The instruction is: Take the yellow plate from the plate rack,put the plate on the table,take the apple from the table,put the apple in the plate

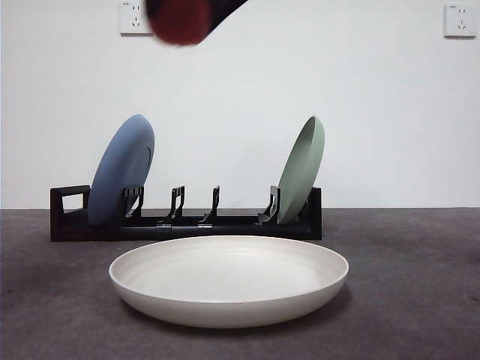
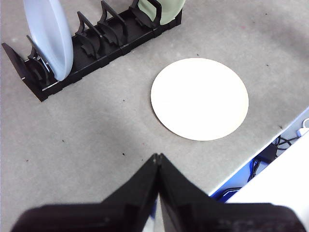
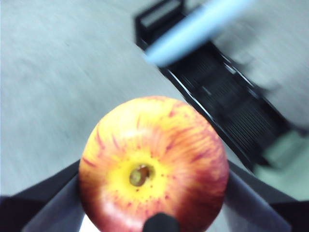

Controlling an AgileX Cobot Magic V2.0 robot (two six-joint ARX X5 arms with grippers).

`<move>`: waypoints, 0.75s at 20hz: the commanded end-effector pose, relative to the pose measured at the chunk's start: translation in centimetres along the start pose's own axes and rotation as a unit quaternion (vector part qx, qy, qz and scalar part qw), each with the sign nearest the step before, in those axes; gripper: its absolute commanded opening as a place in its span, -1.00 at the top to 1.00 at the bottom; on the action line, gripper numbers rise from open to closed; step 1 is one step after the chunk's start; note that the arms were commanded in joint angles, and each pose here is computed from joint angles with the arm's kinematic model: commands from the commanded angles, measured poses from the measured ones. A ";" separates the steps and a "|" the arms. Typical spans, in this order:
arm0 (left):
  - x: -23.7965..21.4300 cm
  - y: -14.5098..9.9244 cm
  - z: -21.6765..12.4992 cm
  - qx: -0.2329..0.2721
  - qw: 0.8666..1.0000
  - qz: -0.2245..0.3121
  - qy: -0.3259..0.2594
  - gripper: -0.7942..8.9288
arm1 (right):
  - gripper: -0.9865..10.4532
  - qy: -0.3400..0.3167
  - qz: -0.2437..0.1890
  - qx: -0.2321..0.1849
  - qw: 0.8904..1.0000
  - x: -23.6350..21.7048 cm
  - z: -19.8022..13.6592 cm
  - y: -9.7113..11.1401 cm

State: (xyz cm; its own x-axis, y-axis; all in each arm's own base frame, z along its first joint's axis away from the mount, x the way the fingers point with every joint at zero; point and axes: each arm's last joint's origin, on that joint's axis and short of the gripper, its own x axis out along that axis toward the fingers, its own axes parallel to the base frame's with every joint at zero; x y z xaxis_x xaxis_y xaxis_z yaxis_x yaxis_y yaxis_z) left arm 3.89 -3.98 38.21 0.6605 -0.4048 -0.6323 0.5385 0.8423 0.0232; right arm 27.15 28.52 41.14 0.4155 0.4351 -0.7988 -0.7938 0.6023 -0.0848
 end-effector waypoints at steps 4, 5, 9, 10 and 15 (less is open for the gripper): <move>0.1 0.0 -0.1 0.016 1.000 0.002 0.001 0.85 | 0.85 -0.006 -0.015 0.008 1.000 -5.8 -2.3 -1.3; 0.1 0.0 -0.1 0.017 1.000 0.002 0.001 0.85 | 0.85 0.000 -0.018 0.011 1.000 -6.3 -3.1 -1.5; 0.1 0.0 0.0 0.019 1.000 0.002 0.000 0.85 | 0.85 0.009 -0.028 0.036 0.999 -6.4 -7.2 -2.0; 0.1 0.0 0.0 0.019 1.000 0.002 -0.001 0.85 | 0.85 -0.002 -0.031 0.049 0.998 -5.9 -8.5 -1.9; 0.1 0.0 0.0 0.018 1.000 0.000 -0.003 0.85 | 0.85 -0.012 0.003 0.089 0.996 -0.2 -15.0 -0.6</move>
State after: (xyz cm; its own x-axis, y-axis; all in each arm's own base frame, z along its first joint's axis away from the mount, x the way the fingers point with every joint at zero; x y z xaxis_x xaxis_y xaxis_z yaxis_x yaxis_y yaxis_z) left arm 3.90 -3.99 38.22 0.6606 -0.4055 -0.6318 0.5527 0.8323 0.0437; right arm 20.68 17.77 33.71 0.4443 0.4715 -0.7618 -0.7202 0.6937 0.0092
